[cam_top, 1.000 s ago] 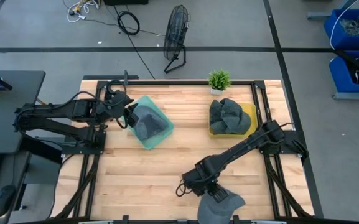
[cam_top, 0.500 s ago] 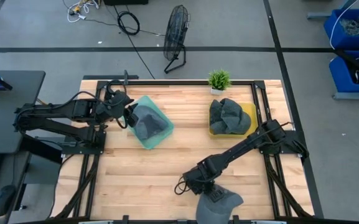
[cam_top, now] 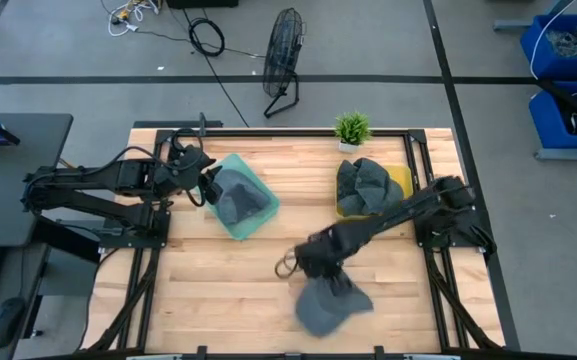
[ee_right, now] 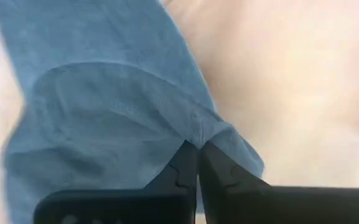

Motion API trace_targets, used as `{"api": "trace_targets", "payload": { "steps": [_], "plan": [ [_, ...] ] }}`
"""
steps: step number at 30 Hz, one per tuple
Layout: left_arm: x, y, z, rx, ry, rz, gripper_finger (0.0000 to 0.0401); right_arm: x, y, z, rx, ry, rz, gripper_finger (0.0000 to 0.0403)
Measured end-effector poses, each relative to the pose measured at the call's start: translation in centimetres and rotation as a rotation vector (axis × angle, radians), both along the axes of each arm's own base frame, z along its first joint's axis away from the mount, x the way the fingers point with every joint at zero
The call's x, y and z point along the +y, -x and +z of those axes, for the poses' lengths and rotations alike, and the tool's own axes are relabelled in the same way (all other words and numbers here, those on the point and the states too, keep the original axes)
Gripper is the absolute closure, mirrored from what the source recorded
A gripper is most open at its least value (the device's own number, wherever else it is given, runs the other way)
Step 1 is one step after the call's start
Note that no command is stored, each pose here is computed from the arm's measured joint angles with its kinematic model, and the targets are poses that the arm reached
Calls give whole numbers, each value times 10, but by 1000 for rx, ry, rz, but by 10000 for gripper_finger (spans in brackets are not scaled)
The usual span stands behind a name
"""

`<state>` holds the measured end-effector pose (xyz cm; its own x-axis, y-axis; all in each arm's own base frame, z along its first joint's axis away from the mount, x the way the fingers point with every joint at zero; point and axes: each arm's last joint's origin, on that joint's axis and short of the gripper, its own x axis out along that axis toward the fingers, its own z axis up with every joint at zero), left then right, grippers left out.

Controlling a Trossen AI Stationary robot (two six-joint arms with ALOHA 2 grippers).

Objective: Pick & Place hat
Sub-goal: Put the blue cap into the green bin

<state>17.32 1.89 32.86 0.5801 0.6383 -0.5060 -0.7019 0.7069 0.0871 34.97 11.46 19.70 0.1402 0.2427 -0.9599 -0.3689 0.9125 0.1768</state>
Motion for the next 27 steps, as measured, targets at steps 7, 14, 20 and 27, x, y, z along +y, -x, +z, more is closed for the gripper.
{"api": "trace_targets", "payload": {
  "steps": [7, 14, 20, 27],
  "plan": [
    [0, -1, 1, 9, -23, -20, 286, -56, -1, 68, -343, 307, -193, 399],
    [0, -2, 3, 2, -39, -32, 286, -118, -31, 114, -826, 326, -500, 399],
    [0, -5, 7, -12, -86, -59, 286, -169, -52, 125, -1088, 235, -692, 399],
    [1, -8, 13, 13, -203, -80, 286, -186, -75, 81, -974, -54, -784, 399]
  ]
}}
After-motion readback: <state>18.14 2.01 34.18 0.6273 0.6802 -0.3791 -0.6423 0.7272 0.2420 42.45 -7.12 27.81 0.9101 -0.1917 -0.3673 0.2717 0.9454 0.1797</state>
